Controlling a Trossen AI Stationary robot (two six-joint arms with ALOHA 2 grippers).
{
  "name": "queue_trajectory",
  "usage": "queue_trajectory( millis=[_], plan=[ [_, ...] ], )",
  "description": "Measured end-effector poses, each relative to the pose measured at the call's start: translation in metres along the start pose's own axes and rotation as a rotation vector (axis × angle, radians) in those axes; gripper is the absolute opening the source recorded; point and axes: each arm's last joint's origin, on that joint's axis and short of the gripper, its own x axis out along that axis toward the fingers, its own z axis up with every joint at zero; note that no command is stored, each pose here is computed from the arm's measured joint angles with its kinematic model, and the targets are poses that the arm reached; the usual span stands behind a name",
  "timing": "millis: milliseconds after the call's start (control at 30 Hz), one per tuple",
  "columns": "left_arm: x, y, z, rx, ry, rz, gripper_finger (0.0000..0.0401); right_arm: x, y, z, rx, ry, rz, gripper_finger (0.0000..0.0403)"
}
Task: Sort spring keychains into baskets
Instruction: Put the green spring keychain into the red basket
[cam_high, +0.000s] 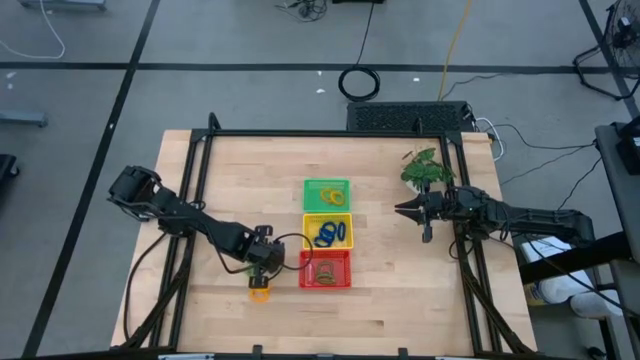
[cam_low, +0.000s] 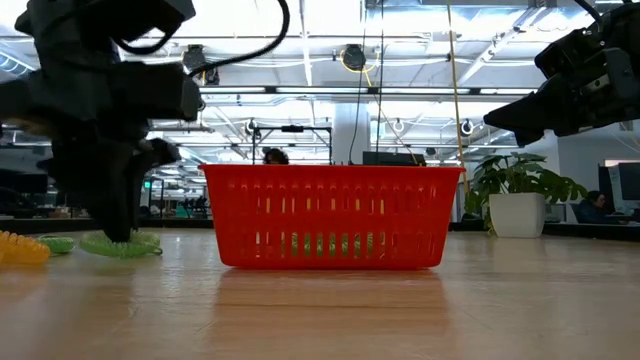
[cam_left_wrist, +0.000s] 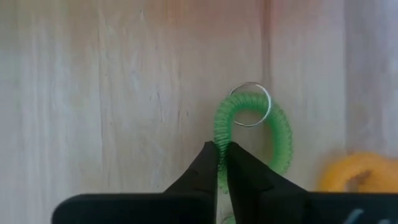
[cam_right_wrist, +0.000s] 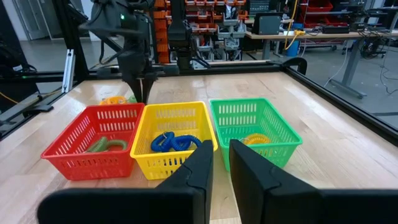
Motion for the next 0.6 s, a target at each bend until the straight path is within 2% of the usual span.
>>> queue_trajectory(
  millis=[600],
  plan=[
    [-0.014,-0.001,0.004,0.023,-0.056,-0.022,0.0022,0.0,0.0,0.0,0.0,0.0,0.0,0.0039]
  ],
)
